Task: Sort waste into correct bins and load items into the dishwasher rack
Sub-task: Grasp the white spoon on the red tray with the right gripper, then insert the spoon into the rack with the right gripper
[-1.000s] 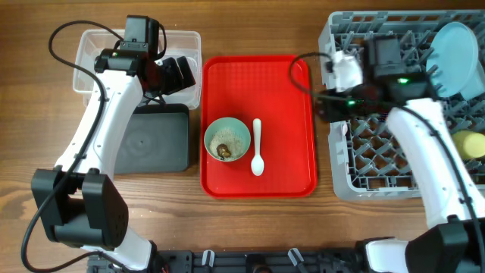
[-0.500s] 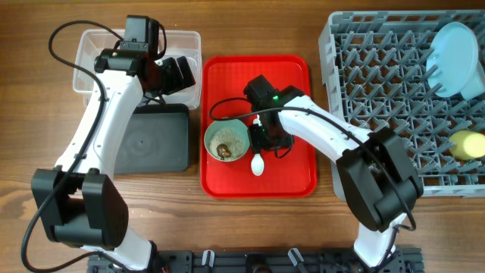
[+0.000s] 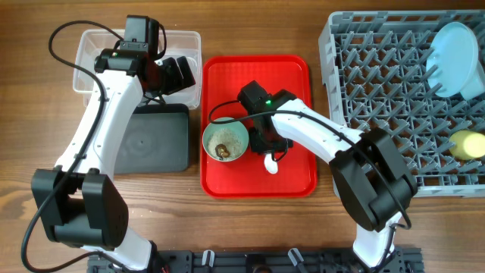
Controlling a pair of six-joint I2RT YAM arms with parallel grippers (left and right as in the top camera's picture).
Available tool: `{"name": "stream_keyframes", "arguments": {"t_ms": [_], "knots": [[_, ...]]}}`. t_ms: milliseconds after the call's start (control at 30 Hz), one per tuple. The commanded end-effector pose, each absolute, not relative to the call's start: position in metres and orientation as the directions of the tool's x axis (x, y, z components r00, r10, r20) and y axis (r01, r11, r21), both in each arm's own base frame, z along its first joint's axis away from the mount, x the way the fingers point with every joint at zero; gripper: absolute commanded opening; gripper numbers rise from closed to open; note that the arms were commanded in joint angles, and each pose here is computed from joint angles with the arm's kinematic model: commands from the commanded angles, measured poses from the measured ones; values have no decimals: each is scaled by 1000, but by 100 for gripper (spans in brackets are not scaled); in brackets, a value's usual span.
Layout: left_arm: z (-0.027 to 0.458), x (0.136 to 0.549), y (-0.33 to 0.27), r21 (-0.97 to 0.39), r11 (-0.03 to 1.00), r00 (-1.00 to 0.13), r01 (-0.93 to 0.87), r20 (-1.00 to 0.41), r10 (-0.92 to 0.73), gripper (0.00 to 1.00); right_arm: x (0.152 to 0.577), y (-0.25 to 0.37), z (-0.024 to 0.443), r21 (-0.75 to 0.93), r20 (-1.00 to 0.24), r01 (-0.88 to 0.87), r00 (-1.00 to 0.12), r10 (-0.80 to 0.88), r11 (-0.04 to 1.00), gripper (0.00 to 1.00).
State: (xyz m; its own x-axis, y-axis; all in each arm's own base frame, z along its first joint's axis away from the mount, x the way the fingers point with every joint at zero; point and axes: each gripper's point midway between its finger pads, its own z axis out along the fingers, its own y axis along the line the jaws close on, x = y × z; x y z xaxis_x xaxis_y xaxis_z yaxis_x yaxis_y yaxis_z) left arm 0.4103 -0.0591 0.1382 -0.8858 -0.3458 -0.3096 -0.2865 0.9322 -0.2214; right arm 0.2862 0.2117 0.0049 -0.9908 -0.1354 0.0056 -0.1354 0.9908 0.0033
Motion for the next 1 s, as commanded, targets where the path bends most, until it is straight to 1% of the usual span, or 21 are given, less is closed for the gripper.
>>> {"name": "stream_keyframes", "arguments": {"t_ms": [0, 100, 233, 267, 300, 367, 433, 500, 600, 700, 800, 867, 967], "knots": [[149, 410, -57, -227, 929, -873, -293, -334, -356, 100, 285, 206, -1, -33, 20, -140, -990, -140, 990, 22], [149, 410, -57, -227, 929, -873, -293, -334, -356, 100, 282, 208, -2, -16, 33, -188, -982, -188, 982, 23], [149, 411, -57, -227, 929, -873, -292, -334, -356, 100, 279, 208, -12, -1, 28, -191, -981, -190, 982, 24], [149, 410, -57, -227, 929, -873, -293, -334, -356, 100, 277, 209, -16, 8, 28, -193, -981, -193, 981, 27], [149, 411, -57, -227, 929, -873, -292, -334, -356, 100, 277, 209, -16, 8, 26, -198, -980, -198, 980, 27], [149, 411, -57, -228, 929, -873, -292, -334, -356, 100, 278, 208, -15, 7, 29, -198, -980, -198, 980, 14], [149, 410, -57, -227, 929, -873, -293, -334, -356, 100, 284, 206, -9, 14, 15, -184, -983, -184, 983, 4], [149, 411, -57, -228, 929, -873, -292, -334, -356, 100, 294, 201, 8, 28, -17, -177, -984, -177, 984, 4], [149, 410, -57, -227, 929, -873, -293, -334, -356, 100, 310, 182, 56, 60, -113, -178, -979, -170, 982, 4], [149, 411, -57, -227, 929, -873, -292, -334, -356, 100, 321, 134, 122, 66, -257, -210, -948, -187, 975, 4], [149, 411, -57, -228, 929, -873, -292, -334, -356, 100, 324, 77, 159, 47, -334, -145, -935, -121, 988, 4], [149, 411, -57, -228, 929, -873, -293, -334, -357, 100, 325, 45, 160, 24, -328, -118, -939, -104, 993, 4], [149, 411, -57, -228, 929, -873, -293, -334, -357, 100, 325, 16, 146, -11, -272, -146, -951, -143, 989, 4]]}}
